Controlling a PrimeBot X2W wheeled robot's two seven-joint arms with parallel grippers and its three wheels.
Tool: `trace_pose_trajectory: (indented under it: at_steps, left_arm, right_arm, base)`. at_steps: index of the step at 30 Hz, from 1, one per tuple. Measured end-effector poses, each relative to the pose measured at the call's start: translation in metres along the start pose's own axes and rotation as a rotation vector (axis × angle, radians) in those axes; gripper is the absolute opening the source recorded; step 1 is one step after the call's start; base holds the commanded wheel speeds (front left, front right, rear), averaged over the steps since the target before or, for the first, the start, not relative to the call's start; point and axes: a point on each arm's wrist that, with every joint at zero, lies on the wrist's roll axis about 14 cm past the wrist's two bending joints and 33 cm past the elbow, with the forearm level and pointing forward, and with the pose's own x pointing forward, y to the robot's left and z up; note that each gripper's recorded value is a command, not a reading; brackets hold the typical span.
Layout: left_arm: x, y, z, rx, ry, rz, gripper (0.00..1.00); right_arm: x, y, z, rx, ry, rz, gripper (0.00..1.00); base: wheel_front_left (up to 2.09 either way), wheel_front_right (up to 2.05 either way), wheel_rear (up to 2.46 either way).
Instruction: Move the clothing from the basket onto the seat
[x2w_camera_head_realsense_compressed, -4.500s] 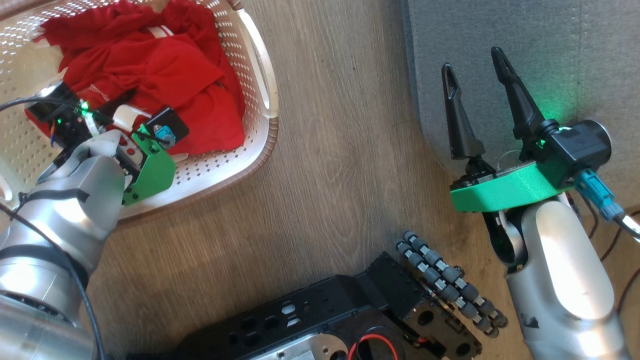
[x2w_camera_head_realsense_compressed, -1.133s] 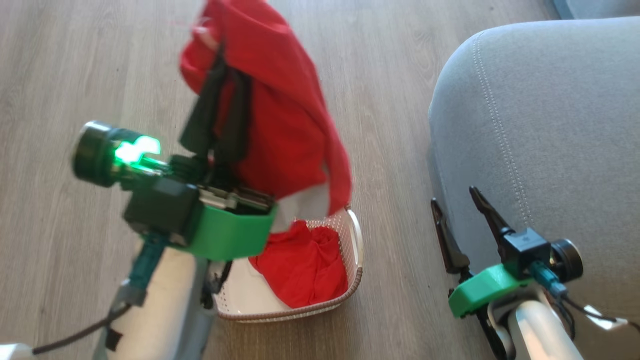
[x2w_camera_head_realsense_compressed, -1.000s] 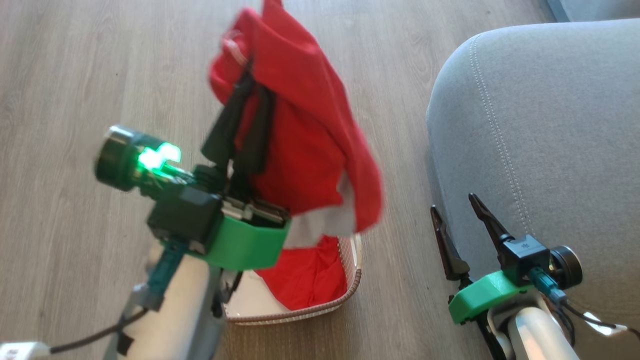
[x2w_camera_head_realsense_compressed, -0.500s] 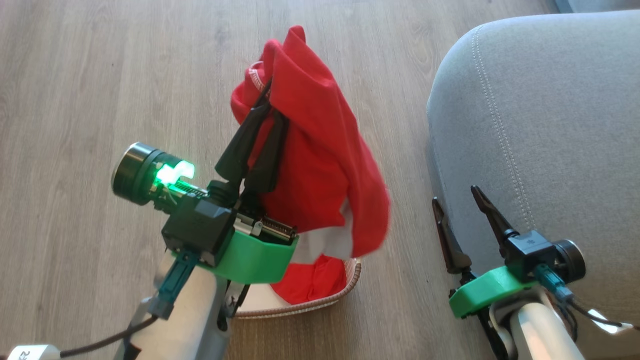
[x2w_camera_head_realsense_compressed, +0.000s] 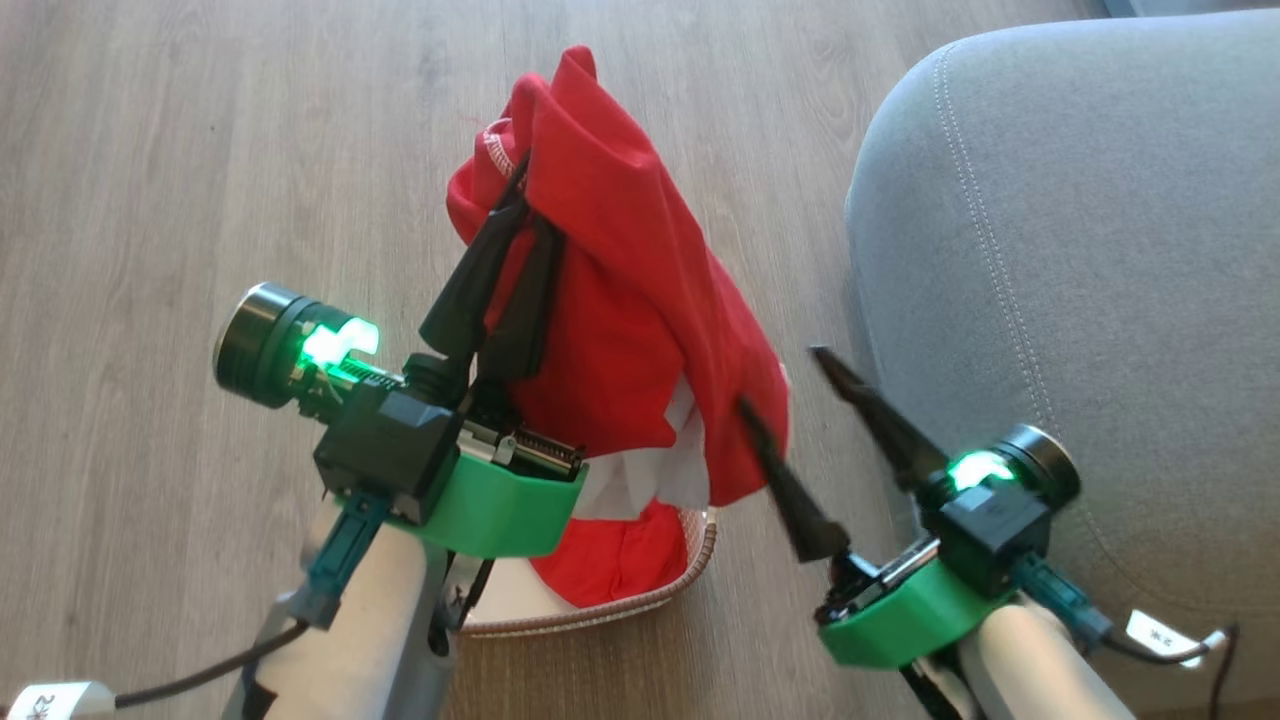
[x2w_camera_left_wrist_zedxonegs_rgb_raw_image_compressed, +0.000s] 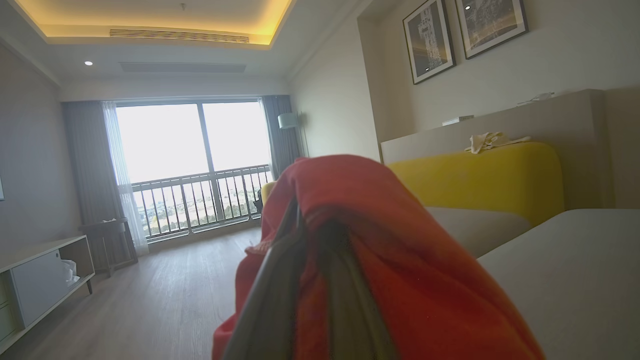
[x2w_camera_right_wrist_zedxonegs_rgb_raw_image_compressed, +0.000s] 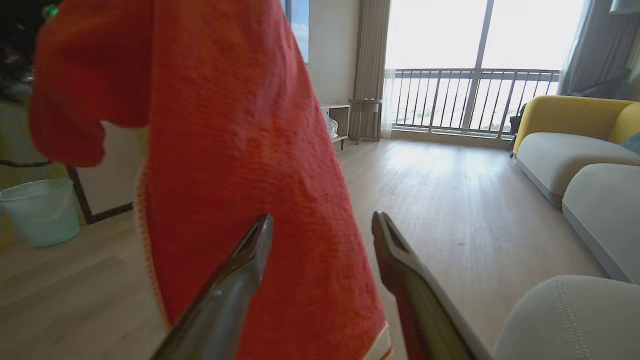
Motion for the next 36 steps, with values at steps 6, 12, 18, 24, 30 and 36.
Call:
trace_pose_trajectory:
  at_steps: [6,12,18,24,30,36]
  left_arm:
    - [0.0,0.007,-0.005,0.003,0.013,0.015,0.0]
    - [-0.001,0.008,-0.009,0.004,0.025,0.019,0.0]
    - [-0.002,0.007,-0.01,-0.008,0.031,0.017,0.0]
    - [-0.003,-0.007,-0.008,-0.042,0.027,-0.018,0.0]
    - [-0.003,-0.018,-0.006,-0.059,0.026,-0.044,0.0]
    - [-0.005,-0.031,-0.001,-0.079,0.018,-0.082,0.0]
  right_arm:
    - [0.002,0.041,0.023,0.013,-0.059,0.199,1.0]
    - [-0.004,0.057,0.016,0.022,-0.033,0.267,1.0]
    - [0.0,0.055,0.013,-0.025,-0.029,0.273,1.0]
    - [0.003,0.052,0.004,-0.047,-0.006,0.267,1.0]
    - [0.017,0.051,0.005,-0.073,-0.019,0.266,1.0]
    - [0.027,0.046,0.002,-0.081,-0.019,0.237,1.0]
  base:
    - [0.0,0.0,0.0]
    - [0.0,0.0,0.0]
    - [0.0,0.0,0.0]
    - [0.0,0.0,0.0]
    - [0.0,0.0,0.0]
    - [0.0,0.0,0.0]
